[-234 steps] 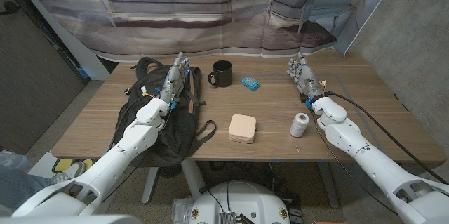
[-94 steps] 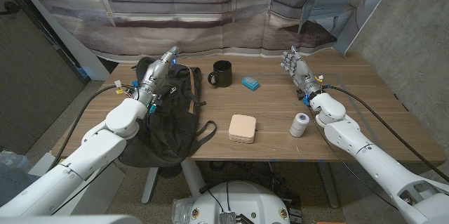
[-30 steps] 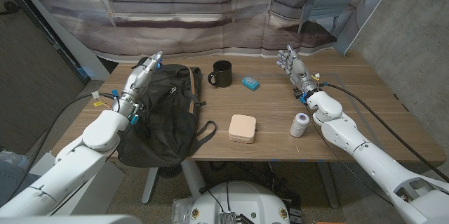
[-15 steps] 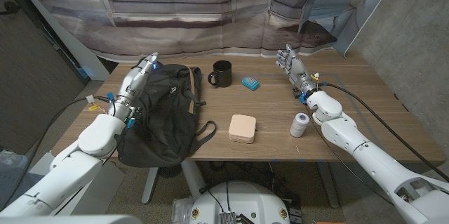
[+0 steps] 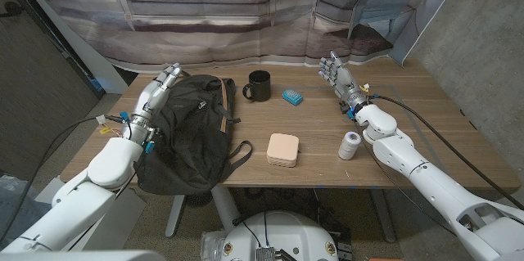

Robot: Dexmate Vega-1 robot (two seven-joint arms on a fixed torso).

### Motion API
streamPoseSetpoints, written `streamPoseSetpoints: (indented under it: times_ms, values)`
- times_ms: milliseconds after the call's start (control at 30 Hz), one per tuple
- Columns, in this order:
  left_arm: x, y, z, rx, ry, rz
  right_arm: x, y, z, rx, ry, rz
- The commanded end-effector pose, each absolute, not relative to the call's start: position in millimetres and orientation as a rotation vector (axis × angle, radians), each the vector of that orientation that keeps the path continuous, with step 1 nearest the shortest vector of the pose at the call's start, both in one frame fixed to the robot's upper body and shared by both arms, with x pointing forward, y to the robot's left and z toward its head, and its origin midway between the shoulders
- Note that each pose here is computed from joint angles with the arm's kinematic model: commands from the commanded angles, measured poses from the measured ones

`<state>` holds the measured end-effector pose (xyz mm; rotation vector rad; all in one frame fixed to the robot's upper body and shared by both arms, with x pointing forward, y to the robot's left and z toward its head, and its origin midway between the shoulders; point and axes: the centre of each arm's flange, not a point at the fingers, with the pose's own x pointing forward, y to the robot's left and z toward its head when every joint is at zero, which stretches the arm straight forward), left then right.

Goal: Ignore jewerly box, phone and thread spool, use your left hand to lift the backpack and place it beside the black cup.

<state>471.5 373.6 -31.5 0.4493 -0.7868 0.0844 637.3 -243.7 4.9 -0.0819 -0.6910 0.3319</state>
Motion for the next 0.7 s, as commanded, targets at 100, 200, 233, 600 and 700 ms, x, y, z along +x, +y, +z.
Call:
streamPoseSetpoints:
  times_ms: [100,200,233,600,700]
  values:
    - [465.2,378.9,-37.3,0.485,-0.780,0.145,639.8,-236.5,9.6,-0.090,-0.689,0.345]
    - [462.9,378.2,-36.2,0.518,-0.777,0.172,640.2,-236.8,10.7,-0.092,-0.691,0.349]
    - [462.5,377.8,-35.9,0.521,-0.779,0.175,640.1,-237.0,11.1,-0.095,-0.693,0.351]
    - [459.0,372.4,-37.3,0.568,-0.764,0.213,639.9,-240.9,12.2,-0.096,-0.695,0.354]
    - [458.0,372.6,-39.4,0.555,-0.772,0.214,639.8,-242.2,12.3,-0.097,-0.694,0.348]
